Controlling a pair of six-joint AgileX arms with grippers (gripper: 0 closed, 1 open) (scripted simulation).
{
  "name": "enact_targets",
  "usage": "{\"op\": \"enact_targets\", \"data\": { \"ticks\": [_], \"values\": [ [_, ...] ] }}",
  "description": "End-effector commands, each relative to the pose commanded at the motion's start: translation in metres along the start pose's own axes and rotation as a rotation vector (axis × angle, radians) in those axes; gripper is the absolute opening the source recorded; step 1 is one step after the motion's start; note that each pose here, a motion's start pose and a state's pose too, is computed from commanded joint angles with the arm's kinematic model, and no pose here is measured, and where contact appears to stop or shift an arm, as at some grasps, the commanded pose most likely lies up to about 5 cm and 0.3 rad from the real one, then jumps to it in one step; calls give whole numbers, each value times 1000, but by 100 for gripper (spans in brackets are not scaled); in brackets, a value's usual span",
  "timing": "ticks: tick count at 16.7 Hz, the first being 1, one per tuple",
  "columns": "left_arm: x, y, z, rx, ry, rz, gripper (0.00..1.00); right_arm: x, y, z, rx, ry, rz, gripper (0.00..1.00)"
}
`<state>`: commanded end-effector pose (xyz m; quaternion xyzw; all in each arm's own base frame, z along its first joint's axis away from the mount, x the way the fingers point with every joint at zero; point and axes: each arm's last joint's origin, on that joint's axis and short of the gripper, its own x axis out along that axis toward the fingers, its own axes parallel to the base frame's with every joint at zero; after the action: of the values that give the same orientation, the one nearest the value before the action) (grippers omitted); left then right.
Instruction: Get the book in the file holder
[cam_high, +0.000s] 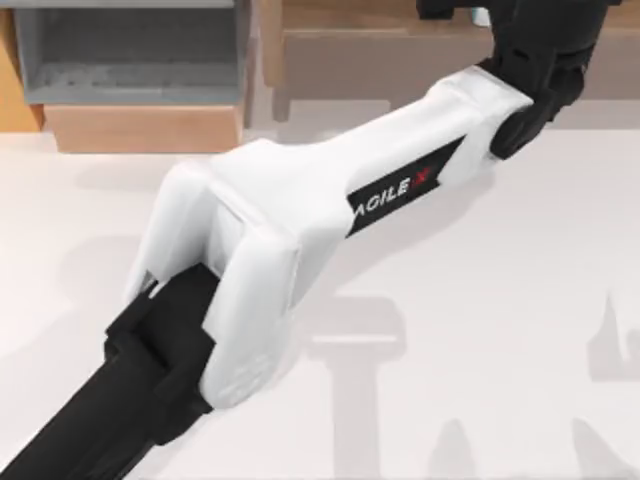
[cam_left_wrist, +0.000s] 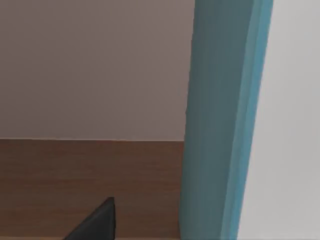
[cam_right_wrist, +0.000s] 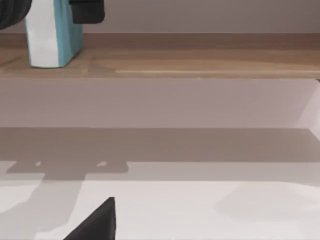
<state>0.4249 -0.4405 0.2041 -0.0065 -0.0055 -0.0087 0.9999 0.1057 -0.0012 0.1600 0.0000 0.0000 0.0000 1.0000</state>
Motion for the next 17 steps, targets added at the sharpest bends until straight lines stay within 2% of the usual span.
{"op": "enact_targets", "data": {
  "ticks": [3,16,17],
  "values": [
    [0,0,0,0,0,0,100,0,0,0,0,0,0,100],
    [0,0,0,0,0,0,2,0,0,0,0,0,0,100],
    [0,0,0,0,0,0,0,0,0,0,0,0,0,100]
  ]
}}
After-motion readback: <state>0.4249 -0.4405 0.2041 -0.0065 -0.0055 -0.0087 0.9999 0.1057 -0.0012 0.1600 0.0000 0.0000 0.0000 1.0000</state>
